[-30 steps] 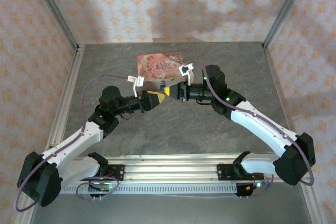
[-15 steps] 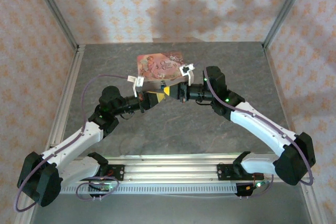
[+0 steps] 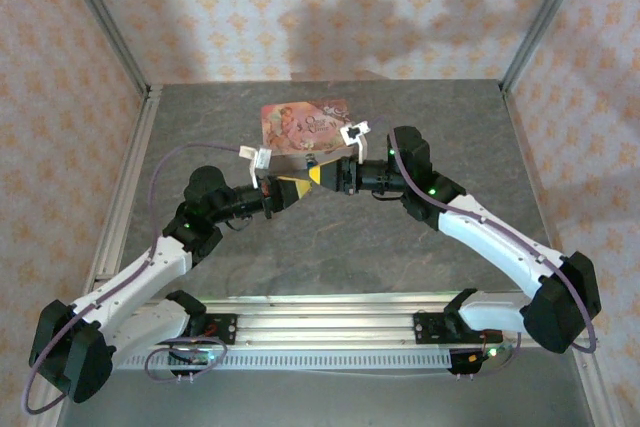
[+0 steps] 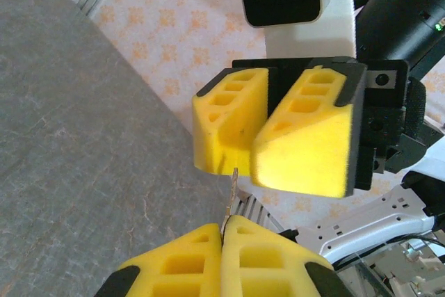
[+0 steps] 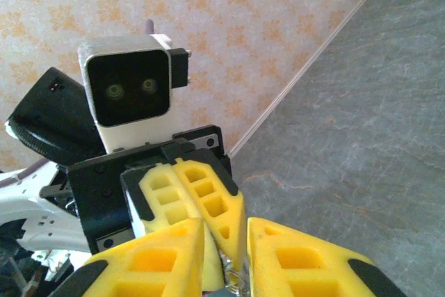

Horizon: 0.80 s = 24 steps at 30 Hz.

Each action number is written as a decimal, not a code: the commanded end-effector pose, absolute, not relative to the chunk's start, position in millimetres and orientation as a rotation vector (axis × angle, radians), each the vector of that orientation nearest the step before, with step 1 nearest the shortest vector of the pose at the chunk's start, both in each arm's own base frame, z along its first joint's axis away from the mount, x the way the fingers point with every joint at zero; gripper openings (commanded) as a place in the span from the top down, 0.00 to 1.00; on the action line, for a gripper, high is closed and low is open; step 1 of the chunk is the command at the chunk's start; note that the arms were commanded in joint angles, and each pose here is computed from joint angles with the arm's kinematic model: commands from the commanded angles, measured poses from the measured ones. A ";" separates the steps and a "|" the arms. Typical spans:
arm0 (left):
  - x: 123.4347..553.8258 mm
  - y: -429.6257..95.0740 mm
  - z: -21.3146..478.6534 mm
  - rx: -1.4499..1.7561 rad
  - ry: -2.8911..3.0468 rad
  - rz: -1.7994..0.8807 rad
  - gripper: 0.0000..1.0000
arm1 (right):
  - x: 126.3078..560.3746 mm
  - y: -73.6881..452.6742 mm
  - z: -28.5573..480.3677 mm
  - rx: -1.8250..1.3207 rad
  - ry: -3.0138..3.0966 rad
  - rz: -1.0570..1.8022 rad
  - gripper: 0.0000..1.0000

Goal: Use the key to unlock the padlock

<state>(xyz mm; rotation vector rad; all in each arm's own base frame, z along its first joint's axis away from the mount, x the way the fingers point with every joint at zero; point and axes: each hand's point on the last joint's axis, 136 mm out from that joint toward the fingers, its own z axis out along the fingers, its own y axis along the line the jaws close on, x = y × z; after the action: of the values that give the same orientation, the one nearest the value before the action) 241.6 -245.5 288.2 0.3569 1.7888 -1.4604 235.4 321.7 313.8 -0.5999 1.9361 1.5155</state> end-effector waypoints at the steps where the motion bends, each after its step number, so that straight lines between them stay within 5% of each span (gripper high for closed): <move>1: 237.3 -245.3 302.7 0.411 1.749 -1.451 1.00 | 228.6 325.1 316.2 -0.655 1.904 1.547 0.76; 12: 237.2 -248.2 310.1 0.428 1.746 -1.469 1.00 | 227.4 333.0 308.7 -0.672 1.923 1.576 1.00; 15: 240.6 -246.1 307.2 0.399 1.766 -1.451 1.00 | 231.1 331.4 311.0 -0.643 1.912 1.560 1.00; 19: 247.4 -241.5 303.0 0.344 1.777 -1.459 0.75 | 233.5 326.5 315.8 -0.620 1.892 1.532 1.00; 24: 248.2 -240.7 302.5 0.335 1.760 -1.480 0.78 | 233.3 324.5 316.9 -0.607 1.885 1.538 1.00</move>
<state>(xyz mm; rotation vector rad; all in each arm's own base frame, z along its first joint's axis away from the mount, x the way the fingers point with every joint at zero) 249.4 -240.2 287.0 0.3101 1.8241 -1.4557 235.0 327.4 300.5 -0.6046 1.9655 1.5329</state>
